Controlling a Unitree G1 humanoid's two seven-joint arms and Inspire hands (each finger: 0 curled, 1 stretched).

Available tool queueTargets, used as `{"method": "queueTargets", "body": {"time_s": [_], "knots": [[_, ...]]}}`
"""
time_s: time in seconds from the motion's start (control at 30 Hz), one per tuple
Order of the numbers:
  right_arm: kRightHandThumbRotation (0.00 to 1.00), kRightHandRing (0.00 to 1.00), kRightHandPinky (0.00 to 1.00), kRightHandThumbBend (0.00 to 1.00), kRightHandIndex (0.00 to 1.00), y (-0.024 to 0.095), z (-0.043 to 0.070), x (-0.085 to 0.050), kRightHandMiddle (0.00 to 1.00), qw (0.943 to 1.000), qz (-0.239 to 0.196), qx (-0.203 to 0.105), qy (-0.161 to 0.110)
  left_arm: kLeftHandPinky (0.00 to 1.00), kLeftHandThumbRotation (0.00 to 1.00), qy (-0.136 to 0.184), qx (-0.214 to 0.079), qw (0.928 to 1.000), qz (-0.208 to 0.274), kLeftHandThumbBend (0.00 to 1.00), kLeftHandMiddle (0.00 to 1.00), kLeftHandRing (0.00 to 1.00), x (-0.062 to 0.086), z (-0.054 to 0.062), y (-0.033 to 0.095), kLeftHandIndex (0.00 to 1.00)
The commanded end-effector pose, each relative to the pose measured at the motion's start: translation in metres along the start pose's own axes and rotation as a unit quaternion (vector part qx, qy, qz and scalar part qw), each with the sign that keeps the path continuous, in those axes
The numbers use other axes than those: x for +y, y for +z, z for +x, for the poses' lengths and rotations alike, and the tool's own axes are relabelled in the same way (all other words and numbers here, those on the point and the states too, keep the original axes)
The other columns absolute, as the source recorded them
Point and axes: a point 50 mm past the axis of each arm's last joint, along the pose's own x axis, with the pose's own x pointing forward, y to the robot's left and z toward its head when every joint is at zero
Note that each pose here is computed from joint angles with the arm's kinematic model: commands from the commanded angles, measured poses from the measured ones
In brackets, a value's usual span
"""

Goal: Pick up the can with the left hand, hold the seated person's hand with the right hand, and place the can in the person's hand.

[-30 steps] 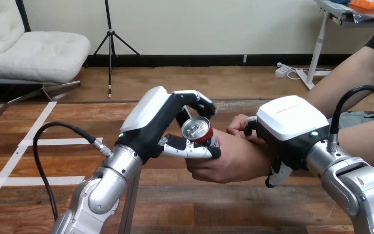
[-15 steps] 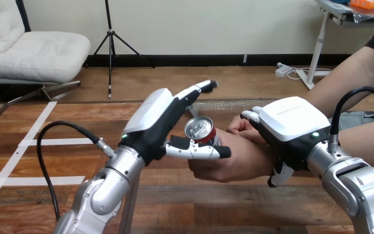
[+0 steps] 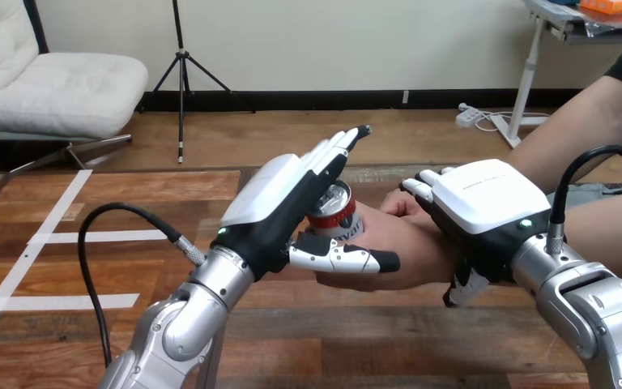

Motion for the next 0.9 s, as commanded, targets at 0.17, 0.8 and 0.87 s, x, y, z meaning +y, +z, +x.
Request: {"method": "queueTargets", "body": {"time_s": [0.17,0.8,0.87], "knots": [[0.07,0.96,0.9,0.87,0.95,-0.0052,0.005,-0.018,0.96,0.9991,-0.004,0.006,-0.043,1.0,0.52,0.026,-0.039,0.9986,0.025,1.0,1.0,1.0,0.0192,0.0131,0.0128,1.0],[0.08,0.95,0.89,0.87,0.94,-0.0051,0.0016,-0.0166,0.96,0.9979,0.011,0.001,-0.064,1.0,0.53,0.034,-0.038,0.9986,0.015,1.0,1.0,1.0,0.0201,0.01,0.0118,1.0],[0.08,0.95,0.89,0.88,0.93,-0.0051,0.0006,-0.0167,0.96,0.9974,0.015,0.0,-0.07,1.0,0.53,0.035,-0.038,0.9985,0.015,1.0,1.0,1.0,0.0202,0.0096,0.0117,1.0]]}}
